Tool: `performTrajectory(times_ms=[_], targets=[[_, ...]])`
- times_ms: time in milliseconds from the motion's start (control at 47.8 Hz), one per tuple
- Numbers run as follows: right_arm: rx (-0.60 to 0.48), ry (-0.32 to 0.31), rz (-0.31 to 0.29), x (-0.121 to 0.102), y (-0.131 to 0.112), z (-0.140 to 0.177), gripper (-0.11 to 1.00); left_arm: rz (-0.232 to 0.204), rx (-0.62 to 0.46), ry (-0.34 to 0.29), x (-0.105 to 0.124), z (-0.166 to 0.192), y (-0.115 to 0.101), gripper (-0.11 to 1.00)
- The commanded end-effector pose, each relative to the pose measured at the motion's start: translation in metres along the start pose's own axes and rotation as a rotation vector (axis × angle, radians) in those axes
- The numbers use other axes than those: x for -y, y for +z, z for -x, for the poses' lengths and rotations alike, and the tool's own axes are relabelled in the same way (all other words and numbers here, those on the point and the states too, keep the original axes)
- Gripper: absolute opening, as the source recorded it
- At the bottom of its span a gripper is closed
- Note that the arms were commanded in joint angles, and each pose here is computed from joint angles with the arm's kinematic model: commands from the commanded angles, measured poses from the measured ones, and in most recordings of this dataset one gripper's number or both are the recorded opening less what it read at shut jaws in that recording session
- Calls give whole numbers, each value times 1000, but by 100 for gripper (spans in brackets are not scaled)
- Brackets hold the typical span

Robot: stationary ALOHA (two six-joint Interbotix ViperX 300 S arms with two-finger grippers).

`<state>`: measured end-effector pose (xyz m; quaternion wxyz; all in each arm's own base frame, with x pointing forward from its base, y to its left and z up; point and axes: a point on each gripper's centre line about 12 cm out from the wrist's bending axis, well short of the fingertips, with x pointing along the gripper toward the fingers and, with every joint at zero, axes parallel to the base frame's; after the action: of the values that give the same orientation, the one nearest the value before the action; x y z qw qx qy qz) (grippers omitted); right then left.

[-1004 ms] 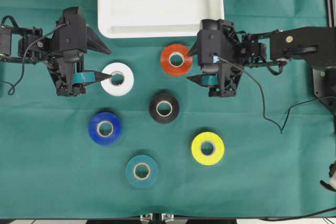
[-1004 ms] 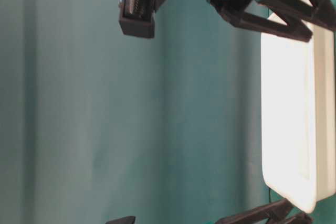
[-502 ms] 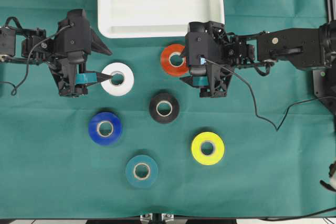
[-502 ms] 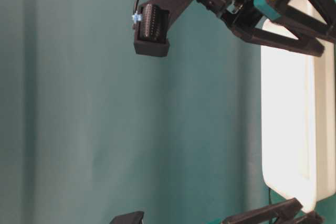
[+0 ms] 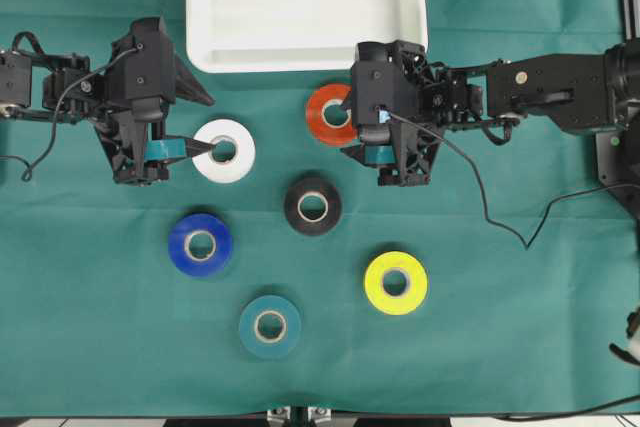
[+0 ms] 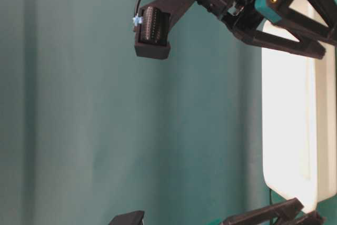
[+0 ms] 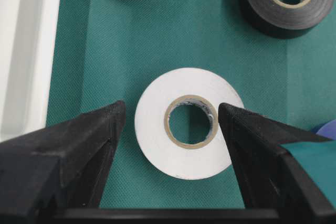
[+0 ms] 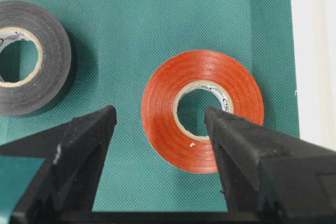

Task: Put the tape alternately from left to right into the white case.
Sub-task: 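Position left gripper over white tape, right gripper over orange tape, then lower right gripper and grasp the orange tape roll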

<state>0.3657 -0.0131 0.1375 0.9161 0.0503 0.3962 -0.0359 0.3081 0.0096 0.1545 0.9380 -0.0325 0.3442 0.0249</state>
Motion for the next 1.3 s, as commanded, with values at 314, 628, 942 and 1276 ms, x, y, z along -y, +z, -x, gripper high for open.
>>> performTrajectory(times_ms=[314, 628, 942, 1276], targets=[[-7, -2, -1, 0, 10, -15, 77, 1, 26, -1, 0, 2, 12, 92], [-74, -17, -11, 5, 4, -31, 77, 1, 23, -1, 0, 2, 13, 92], [-91, -27, -20, 10, 0, -40, 77, 2, 15, 1, 0, 2, 12, 92], [-100, -31, -25, 12, -2, -44, 76, -1, 15, 0, 0, 2, 12, 92]])
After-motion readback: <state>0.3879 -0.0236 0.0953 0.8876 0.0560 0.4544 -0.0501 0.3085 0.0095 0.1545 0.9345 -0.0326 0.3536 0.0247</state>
